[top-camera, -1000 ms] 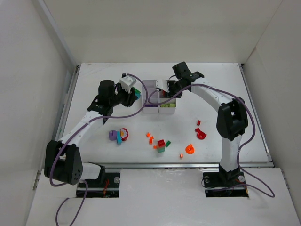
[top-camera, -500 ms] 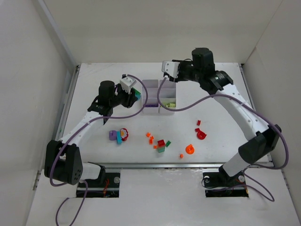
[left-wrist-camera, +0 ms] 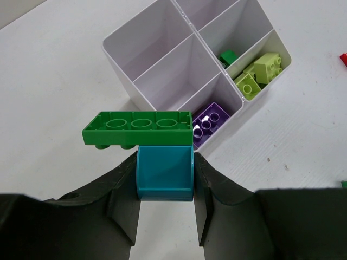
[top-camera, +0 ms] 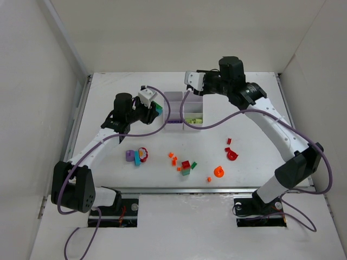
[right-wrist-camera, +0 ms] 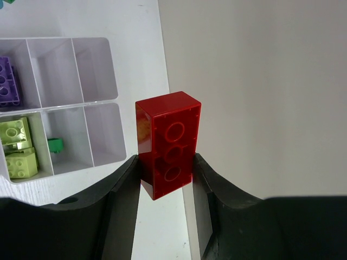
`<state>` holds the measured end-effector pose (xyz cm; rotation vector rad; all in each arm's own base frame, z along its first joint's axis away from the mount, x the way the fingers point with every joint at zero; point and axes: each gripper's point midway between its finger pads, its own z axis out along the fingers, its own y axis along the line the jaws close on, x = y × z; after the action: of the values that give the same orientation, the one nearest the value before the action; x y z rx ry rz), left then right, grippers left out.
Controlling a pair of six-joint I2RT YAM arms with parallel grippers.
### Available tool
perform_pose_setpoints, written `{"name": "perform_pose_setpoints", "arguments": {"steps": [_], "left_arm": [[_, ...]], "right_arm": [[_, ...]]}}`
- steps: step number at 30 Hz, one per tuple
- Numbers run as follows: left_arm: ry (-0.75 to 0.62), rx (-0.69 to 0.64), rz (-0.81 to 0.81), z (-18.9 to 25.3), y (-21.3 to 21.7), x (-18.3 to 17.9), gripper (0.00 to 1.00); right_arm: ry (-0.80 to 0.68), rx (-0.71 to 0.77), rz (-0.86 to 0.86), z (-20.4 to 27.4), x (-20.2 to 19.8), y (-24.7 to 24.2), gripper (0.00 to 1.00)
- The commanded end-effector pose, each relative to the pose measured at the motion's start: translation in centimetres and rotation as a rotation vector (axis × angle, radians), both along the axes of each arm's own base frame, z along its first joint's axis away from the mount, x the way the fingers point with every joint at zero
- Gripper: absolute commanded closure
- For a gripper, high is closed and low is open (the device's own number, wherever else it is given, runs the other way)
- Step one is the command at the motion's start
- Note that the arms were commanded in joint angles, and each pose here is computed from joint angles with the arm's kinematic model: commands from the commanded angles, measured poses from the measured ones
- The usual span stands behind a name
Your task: Sort the legos into containers by color
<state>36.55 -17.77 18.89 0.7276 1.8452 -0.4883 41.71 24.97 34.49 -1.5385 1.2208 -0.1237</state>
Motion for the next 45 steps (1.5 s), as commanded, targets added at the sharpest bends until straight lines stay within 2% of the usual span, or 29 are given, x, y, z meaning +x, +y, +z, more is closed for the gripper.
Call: {"name": "perform_pose_setpoints", "arguments": {"steps": [1,22,25,30,34,38,45], "left_arm": [[-0.039,-0.032,-0.012,1.4,-0.3,0.1,1.00],[-0.032,-0.042,-0.018,1.5,-0.5,0.0,1.00],[-0.007,-0.054,0.002,1.0,-0.4,-0.1,1.00],[-0.002,-0.042,0.106,0.8,1.0,0.6,1.00],[0.011,-0.011,0.232,-0.4,3.0,0.8,1.00],[0.026,-0.035,0.306,-1.2,4.1,0.9,1.00],[0.030,-0.037,0.322,-1.6,4.3,0.7,1.00]], "right_arm": [[-0.040,0.032,0.012,1.5,-0.3,0.9,1.00],[-0.022,0.066,0.017,1.4,-0.1,1.8,1.00],[0.059,0.102,0.048,-0.6,-0.1,3.1,1.00],[0.231,0.062,0.104,-7.1,0.5,5.3,1.00],[0.273,0.040,0.100,-9.9,1.4,5.8,1.00],[0.335,0.030,0.134,-12.2,2.1,7.1,1.00],[0.358,0.005,0.162,-14.2,2.4,9.8,1.00]]}}
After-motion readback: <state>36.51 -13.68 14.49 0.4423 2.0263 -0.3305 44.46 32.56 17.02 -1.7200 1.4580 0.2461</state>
